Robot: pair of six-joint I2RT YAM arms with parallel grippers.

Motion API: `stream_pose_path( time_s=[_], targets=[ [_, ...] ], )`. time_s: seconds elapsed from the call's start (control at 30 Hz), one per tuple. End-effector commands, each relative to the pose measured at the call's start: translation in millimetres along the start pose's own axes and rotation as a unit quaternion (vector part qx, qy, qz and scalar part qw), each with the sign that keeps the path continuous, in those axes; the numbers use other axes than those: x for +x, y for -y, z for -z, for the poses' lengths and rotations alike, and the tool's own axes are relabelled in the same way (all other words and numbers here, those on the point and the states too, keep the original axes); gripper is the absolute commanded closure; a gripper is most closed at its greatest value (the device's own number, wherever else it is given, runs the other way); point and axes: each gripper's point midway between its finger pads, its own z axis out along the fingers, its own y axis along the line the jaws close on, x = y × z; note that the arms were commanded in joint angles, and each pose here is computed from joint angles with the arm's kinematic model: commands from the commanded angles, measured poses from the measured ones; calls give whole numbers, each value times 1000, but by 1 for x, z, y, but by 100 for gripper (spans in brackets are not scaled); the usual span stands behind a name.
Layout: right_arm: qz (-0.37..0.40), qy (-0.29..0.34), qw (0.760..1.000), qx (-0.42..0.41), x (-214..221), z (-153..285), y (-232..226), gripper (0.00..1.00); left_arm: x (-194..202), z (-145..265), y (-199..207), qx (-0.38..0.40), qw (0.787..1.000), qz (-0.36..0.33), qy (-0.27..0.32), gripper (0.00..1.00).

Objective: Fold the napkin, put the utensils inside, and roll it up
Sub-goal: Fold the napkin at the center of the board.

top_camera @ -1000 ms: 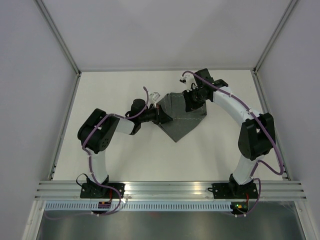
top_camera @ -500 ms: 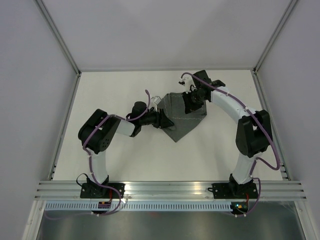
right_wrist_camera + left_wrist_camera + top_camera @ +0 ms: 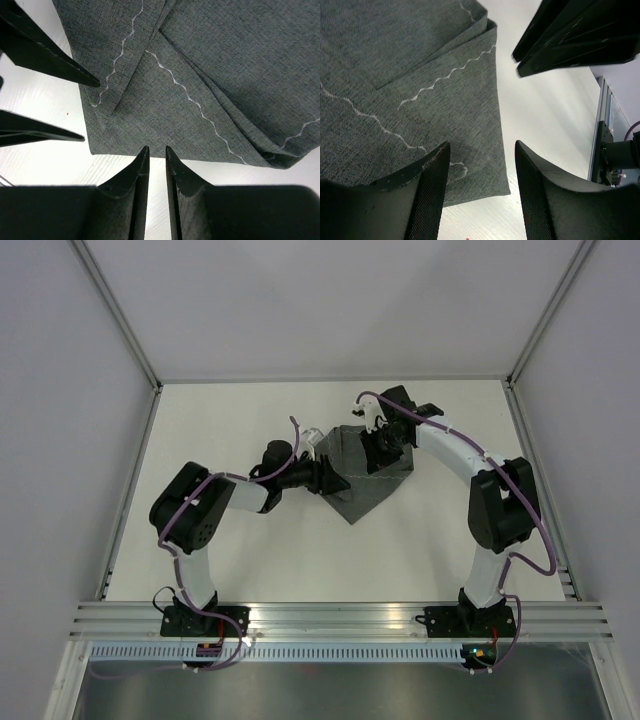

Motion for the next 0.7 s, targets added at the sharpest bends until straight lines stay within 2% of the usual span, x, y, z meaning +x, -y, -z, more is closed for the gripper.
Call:
stream_pose_path(
  time_s=[0.0,0.1,0.2,0.23,0.3,0.33,0.4,0.43,0.5,0.53,0.67],
  targets=[
    [-1,-2,1000,5,-2,-7,1,75,-30,6,27,32,997,-58,30,41],
    [3,-3,1000,6,-2,-10,1,75,-41,13,36,31,996,-62,51,40],
    [11,-5,1000,11,-4,-15,-1,75,-59,23,32,-13,995,-49,86,40],
    [13,-7,1000,11,-3,-17,-2,75,-69,26,22,-52,992,-37,109,39],
    [23,-10,1000,7,-3,-21,-10,75,-71,36,7,-110,987,-10,120,39],
    [32,-12,999,4,-3,-24,-17,75,-84,46,-1,-153,977,5,150,39],
    [38,-16,999,0,0,-29,-23,75,-75,57,-15,-205,968,32,142,38],
    [40,-17,999,-1,1,-30,-27,75,-80,69,-27,-252,953,50,158,37],
    [46,-26,999,-11,6,-35,-38,75,-79,76,-35,-285,944,64,153,37],
    [44,-28,998,-21,7,-37,-44,71,-73,82,-45,-315,934,74,149,37],
    [39,-42,998,-23,13,-47,-46,59,-66,91,-56,-344,922,96,147,37]
  ],
)
